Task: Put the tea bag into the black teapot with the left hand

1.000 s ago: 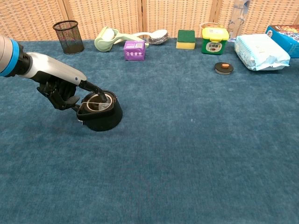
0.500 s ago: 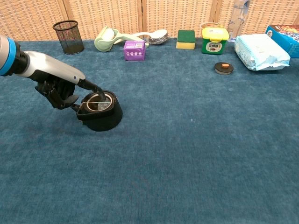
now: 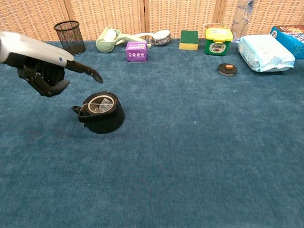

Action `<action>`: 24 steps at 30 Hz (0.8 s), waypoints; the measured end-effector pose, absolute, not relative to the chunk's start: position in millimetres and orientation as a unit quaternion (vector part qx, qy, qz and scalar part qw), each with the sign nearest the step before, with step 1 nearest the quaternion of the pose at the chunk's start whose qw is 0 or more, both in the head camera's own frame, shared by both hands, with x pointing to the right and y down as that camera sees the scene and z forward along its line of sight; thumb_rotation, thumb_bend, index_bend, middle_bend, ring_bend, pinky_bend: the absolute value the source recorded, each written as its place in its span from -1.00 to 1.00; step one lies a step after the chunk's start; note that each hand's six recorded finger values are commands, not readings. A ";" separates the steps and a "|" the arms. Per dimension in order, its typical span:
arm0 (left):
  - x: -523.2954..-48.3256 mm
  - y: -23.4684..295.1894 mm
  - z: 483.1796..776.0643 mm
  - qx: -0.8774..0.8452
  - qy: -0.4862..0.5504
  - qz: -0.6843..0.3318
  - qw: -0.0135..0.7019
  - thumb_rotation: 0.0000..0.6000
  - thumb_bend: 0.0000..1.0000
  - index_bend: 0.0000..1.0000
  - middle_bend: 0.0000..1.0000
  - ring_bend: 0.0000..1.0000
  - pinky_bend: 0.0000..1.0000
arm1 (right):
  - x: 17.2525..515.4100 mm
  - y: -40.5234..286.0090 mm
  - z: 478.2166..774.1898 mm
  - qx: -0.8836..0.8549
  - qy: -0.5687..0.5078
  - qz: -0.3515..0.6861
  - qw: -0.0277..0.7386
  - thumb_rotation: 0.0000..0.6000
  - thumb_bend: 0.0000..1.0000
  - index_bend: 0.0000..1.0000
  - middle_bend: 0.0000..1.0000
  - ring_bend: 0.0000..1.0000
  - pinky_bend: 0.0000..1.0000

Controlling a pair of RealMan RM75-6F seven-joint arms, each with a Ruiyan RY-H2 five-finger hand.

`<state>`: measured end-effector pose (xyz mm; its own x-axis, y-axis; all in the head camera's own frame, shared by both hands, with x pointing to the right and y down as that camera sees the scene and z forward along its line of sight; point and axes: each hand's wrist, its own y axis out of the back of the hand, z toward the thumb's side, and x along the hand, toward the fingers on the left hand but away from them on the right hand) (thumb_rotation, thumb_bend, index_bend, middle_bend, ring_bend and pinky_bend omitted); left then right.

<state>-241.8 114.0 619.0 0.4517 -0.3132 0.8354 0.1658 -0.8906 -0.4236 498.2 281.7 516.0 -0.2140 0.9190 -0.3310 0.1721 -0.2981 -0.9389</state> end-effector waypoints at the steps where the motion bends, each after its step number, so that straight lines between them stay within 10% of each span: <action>1: -245.6 113.4 616.2 -0.820 0.057 -0.520 0.232 1.00 0.67 -0.94 0.99 0.92 0.83 | 497.2 280.6 516.1 -0.544 -0.501 0.595 0.315 1.00 -0.80 -0.48 -0.27 -0.39 -0.21; 11: -295.0 113.6 591.5 -0.799 0.218 -0.503 0.248 1.00 0.43 -0.94 0.93 0.80 0.72 | 484.4 265.0 515.0 -0.554 -0.490 0.585 0.335 1.00 -0.80 -0.47 -0.27 -0.39 -0.21; 24: -390.6 158.5 553.2 -0.703 0.391 -0.517 0.294 1.00 0.09 -0.94 0.02 -0.05 0.09 | 456.7 242.6 518.0 -0.574 -0.471 0.562 0.365 1.00 -0.80 -0.47 -0.27 -0.41 -0.27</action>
<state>-390.6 158.5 553.2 0.1602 -0.8535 0.4959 -0.2463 -0.5210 -0.8172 456.7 242.6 518.0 -0.0748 0.9505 -0.3015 0.1298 -0.2905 -0.9480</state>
